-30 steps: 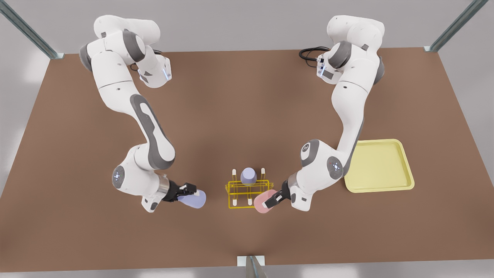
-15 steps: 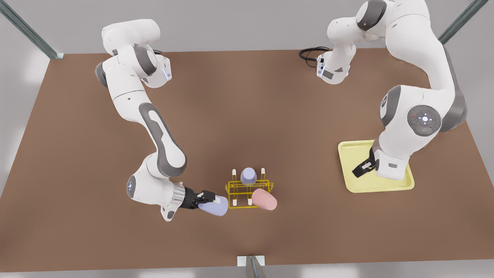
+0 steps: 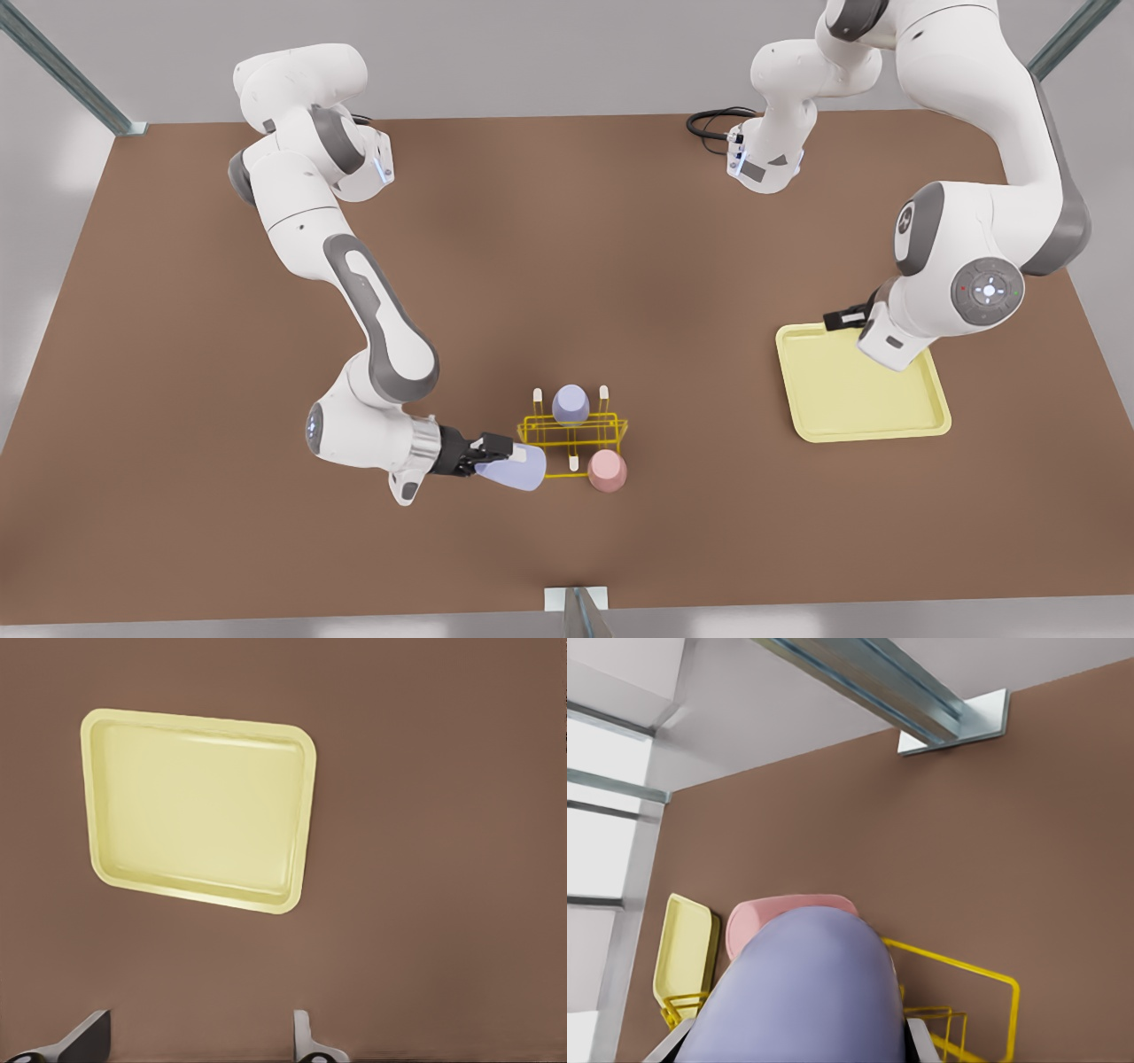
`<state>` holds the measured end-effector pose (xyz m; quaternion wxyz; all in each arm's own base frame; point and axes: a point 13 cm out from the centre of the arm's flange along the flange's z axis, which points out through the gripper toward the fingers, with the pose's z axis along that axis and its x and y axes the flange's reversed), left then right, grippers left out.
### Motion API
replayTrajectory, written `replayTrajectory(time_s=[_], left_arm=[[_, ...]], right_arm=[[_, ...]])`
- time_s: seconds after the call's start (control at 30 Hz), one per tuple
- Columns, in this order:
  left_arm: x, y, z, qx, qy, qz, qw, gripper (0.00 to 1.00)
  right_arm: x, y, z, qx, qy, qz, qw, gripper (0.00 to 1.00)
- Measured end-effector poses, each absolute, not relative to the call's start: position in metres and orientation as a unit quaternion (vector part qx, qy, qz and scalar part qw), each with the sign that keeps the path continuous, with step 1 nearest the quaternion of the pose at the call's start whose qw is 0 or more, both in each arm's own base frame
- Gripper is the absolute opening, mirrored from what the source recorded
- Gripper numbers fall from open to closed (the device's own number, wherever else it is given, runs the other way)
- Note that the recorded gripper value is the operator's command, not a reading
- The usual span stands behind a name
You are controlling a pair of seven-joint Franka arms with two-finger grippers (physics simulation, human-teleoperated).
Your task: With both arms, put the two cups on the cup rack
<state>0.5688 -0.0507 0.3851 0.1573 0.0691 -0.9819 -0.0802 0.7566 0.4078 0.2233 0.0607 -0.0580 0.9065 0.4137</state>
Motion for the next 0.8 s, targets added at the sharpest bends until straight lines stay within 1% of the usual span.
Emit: replayTrajectory(time_s=[0.3, 0.6, 0.63, 0.8], left_arm=[[0.56, -0.055, 0.382, 0.004, -0.981, -0.06, 0.183, 1.0], [0.558, -0.056, 0.38, -0.036, -0.98, -0.051, 0.19, 1.0], [0.558, -0.056, 0.38, -0.039, -0.98, -0.05, 0.191, 1.0], [0.557, -0.057, 0.38, -0.053, -0.979, -0.048, 0.192, 1.0]], right_arm=[[0.752, 0.407, 0.214, -0.058, 0.909, 0.41, 0.051, 0.87], [0.741, 0.42, 0.192, -0.063, 0.91, 0.408, 0.035, 0.87], [0.741, 0.421, 0.189, -0.063, 0.91, 0.408, 0.034, 1.0], [0.74, 0.422, 0.184, -0.062, 0.911, 0.407, 0.032, 1.0]])
